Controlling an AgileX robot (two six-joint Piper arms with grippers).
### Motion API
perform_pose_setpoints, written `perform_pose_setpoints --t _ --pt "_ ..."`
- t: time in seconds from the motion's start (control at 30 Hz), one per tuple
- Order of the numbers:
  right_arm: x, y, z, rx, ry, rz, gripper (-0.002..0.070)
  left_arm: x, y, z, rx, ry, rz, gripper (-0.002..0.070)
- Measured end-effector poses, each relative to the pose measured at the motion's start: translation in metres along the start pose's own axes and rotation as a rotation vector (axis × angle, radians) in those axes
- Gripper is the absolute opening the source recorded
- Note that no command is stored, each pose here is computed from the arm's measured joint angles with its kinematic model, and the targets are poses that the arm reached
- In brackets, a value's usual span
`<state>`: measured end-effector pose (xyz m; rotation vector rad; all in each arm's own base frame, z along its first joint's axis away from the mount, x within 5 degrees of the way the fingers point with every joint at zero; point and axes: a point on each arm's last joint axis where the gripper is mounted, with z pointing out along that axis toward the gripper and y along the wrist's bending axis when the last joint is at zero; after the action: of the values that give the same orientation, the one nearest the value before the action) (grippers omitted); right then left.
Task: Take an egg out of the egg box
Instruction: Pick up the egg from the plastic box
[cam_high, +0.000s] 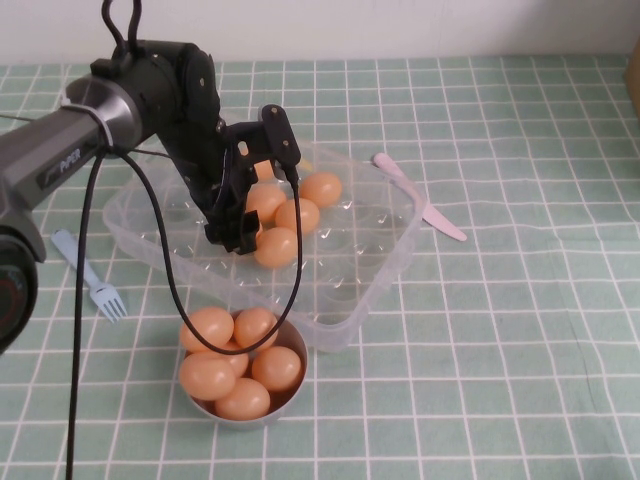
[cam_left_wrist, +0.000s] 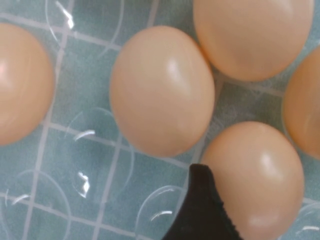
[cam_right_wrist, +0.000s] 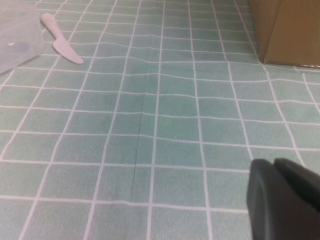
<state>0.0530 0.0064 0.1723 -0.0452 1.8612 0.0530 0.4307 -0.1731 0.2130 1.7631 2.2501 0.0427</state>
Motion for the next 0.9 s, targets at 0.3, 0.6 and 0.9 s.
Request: perform_pose_setpoints --t 0.3,0.6,0.9 --pt "0.0 0.0 0.0 0.0 0.0 0.0 -0.0017 0.001 0.0 0.009 0.013 0.009 -0.001 0.0449" --pt "0.0 0.0 0.0 0.0 0.0 0.0 -0.0017 0.001 0.0 0.009 0.013 0.009 -0.001 0.0356" --pt "0.0 0.0 0.0 0.0 0.0 0.0 -0.0017 0.0 -0.001 -0.013 -0.002 -0.003 -0.007 0.0356"
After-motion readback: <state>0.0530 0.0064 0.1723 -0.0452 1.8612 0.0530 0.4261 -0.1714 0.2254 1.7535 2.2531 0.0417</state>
